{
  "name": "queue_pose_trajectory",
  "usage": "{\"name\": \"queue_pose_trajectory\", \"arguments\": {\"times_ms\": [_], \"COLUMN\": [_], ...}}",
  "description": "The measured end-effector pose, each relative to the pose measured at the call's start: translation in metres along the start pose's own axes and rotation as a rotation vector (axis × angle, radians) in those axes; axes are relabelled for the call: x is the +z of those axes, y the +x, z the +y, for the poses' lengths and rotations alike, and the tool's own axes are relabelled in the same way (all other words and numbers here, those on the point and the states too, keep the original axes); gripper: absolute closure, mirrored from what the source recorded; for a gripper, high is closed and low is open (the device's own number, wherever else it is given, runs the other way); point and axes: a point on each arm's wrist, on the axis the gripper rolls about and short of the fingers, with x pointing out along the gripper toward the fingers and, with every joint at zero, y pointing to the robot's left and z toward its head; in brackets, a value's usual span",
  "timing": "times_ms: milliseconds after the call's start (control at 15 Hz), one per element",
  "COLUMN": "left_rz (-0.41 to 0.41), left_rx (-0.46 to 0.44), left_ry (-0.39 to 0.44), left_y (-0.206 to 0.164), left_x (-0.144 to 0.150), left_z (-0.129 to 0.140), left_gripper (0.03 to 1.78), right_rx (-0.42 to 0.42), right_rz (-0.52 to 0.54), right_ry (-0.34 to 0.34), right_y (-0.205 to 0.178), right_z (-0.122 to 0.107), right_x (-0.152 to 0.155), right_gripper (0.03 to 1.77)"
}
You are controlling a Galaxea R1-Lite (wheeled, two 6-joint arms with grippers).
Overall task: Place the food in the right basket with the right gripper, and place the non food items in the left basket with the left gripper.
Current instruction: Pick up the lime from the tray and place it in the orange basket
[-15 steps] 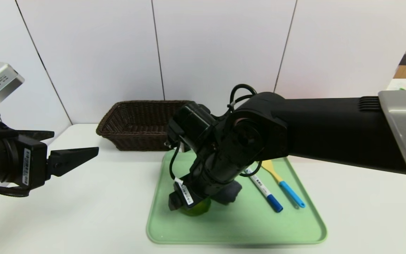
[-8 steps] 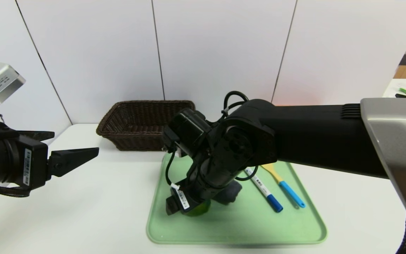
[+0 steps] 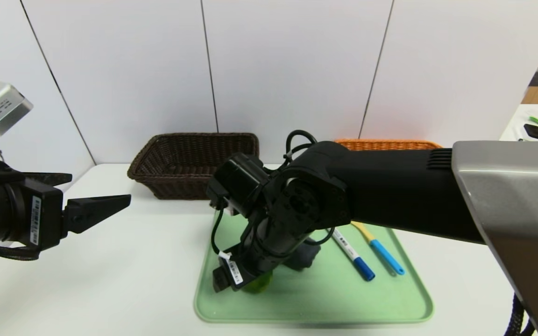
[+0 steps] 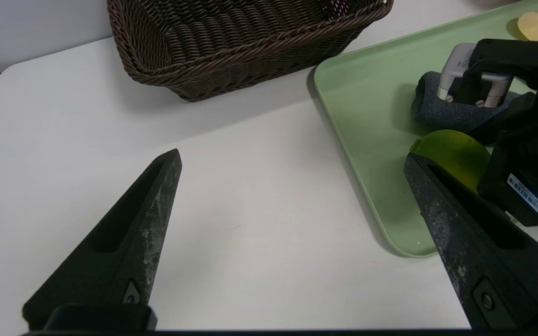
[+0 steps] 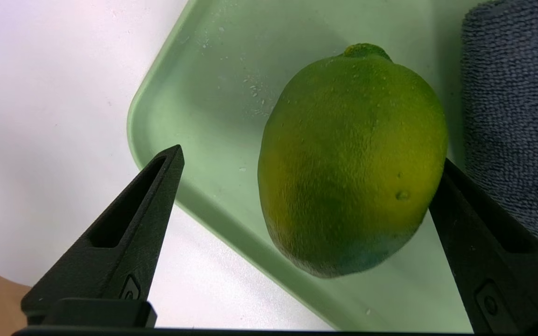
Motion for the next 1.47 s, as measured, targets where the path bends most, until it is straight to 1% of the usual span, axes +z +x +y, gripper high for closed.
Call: {"name": "queue_pose_trajectory", "arguments": {"times_ms": [267, 1267, 1467], "left_rz": [-0.001, 0.001, -0.001], "left_rx": [0.001, 0.0, 0.0], "left_ry": [-0.001, -0.001, -0.001], "left_y": [-0.0008, -0.0004, -0.0007], "left_x": [-0.0004, -0.0008, -0.0003], "left_z": [0.0002, 0.0001, 0.0001], "left_gripper": [0.12, 0.12, 0.12], "right_rx": [-0.023, -0.031, -0.034], "right_rz": [0.019, 0.003, 0.003], "right_ry": [0.013, 0.007, 0.008], "right_y": [0.0114, 0.011, 0.0113], "right_z": [-0.0074, -0.0081, -0.008], "right_x": [0.0009, 0.0026, 0.0026], "right_gripper": [0.1, 0.1, 0.59]}}
